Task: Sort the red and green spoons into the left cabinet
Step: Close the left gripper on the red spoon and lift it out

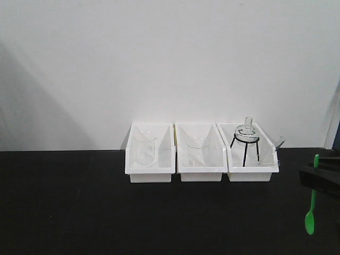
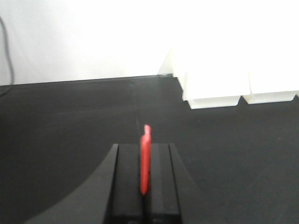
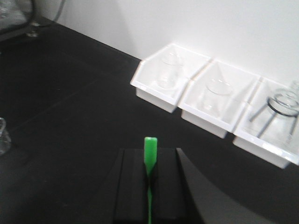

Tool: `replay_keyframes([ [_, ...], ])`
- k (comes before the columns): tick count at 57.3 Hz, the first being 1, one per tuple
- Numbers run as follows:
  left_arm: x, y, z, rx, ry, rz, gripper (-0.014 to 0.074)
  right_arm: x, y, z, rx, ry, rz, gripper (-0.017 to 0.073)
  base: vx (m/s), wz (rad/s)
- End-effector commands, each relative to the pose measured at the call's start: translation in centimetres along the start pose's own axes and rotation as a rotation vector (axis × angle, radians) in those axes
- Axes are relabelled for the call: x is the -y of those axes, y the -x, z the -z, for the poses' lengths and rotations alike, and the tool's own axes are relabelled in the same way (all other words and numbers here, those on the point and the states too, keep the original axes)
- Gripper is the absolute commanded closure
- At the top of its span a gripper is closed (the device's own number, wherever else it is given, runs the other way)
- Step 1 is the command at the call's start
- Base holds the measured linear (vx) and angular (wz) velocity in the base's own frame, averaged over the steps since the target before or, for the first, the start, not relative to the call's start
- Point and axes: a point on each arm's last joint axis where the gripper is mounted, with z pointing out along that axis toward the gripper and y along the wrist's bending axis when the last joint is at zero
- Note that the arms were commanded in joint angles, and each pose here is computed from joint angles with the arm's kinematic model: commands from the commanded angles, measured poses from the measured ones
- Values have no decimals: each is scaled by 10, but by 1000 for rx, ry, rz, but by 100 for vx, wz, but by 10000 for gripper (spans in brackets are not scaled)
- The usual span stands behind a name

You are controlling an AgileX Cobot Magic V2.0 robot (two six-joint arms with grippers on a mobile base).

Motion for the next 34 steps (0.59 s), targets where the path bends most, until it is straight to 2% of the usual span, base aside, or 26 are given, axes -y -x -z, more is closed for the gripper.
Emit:
replay_keyframes([
  [1, 1, 16, 23, 108, -24, -8, 597, 1, 6, 14, 90, -106, -16, 562, 0, 0],
  [8, 3, 16, 44, 144, -65, -37, 597, -7, -13, 28, 141, -186, -19, 562, 0, 0],
  [14, 7, 14, 53, 148, -127, -22, 597, -15, -32, 40, 190, -239, -39, 562, 0, 0],
  [17, 10, 14, 55, 152, -156, -37, 597, -18, -42, 42, 203, -257, -60, 562, 0, 0],
  [18, 11, 14, 55, 155, -163, -56, 597, -19, -44, 45, 217, -266, -65, 562, 0, 0],
  [23, 14, 13, 55, 168, -198, -91, 597, -23, -59, 49, 240, -297, -80, 562, 0, 0],
  [34, 16, 15, 55, 202, -220, -114, 597, -30, -76, 53, 253, -313, -81, 562, 0, 0],
])
